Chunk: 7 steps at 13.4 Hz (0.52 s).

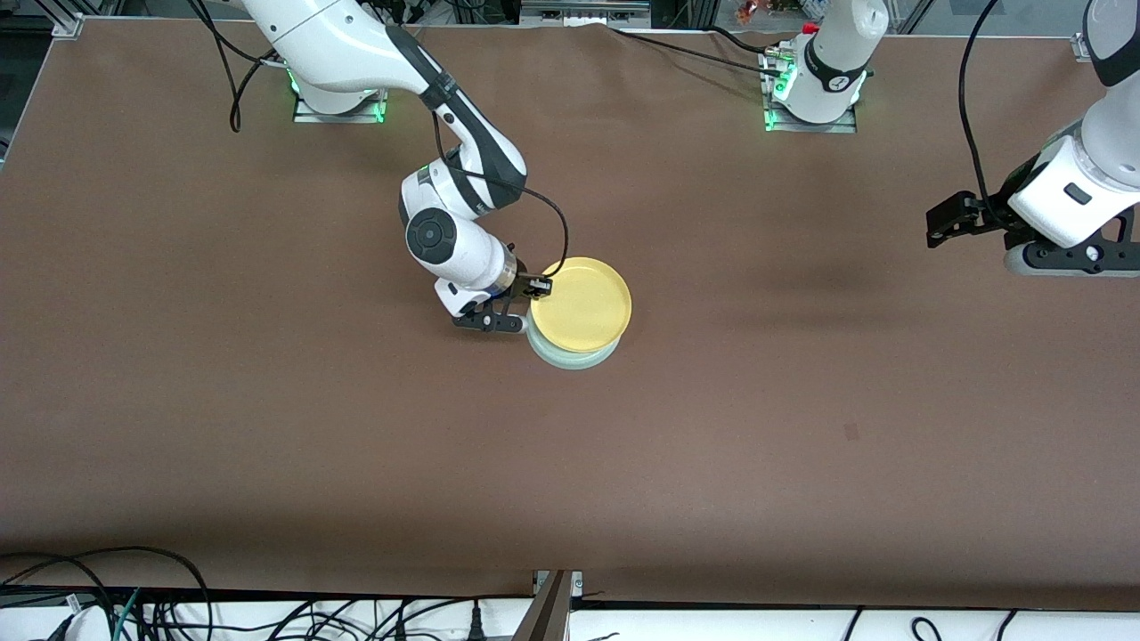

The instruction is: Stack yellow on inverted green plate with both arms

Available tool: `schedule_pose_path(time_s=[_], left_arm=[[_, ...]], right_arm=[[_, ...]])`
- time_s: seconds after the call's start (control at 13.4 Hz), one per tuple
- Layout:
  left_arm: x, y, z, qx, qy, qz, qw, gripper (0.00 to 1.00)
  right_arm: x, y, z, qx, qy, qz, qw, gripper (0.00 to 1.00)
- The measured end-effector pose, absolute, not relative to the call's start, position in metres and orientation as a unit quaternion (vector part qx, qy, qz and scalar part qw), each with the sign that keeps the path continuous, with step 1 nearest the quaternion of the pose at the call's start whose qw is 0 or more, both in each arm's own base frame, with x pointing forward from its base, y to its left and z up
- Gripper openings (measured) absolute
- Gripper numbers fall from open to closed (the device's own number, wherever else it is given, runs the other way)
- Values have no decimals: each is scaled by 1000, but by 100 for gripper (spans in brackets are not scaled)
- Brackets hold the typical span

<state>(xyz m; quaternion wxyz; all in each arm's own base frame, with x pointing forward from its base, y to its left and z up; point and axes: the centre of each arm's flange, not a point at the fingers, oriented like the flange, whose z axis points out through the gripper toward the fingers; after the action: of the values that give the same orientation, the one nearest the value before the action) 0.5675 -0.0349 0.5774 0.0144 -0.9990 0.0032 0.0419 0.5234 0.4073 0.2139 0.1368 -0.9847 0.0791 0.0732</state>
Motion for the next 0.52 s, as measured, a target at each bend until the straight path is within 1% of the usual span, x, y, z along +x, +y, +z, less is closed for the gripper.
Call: schedule_pose_path(time_s=[0.22, 0.3, 0.37, 0.52], left_arm=[[569, -27, 575, -999, -5, 43, 15, 100], [569, -22, 575, -999, -8, 42, 14, 100], [570, -19, 576, -999, -12, 41, 14, 100], [571, -15, 578, -999, -15, 35, 14, 100]], right_arm=[[525, 405, 214, -985, 81, 72, 136, 3], [526, 404, 213, -985, 82, 72, 135, 7], [527, 403, 213, -985, 83, 72, 135, 7], [529, 399, 212, -985, 86, 70, 134, 23]])
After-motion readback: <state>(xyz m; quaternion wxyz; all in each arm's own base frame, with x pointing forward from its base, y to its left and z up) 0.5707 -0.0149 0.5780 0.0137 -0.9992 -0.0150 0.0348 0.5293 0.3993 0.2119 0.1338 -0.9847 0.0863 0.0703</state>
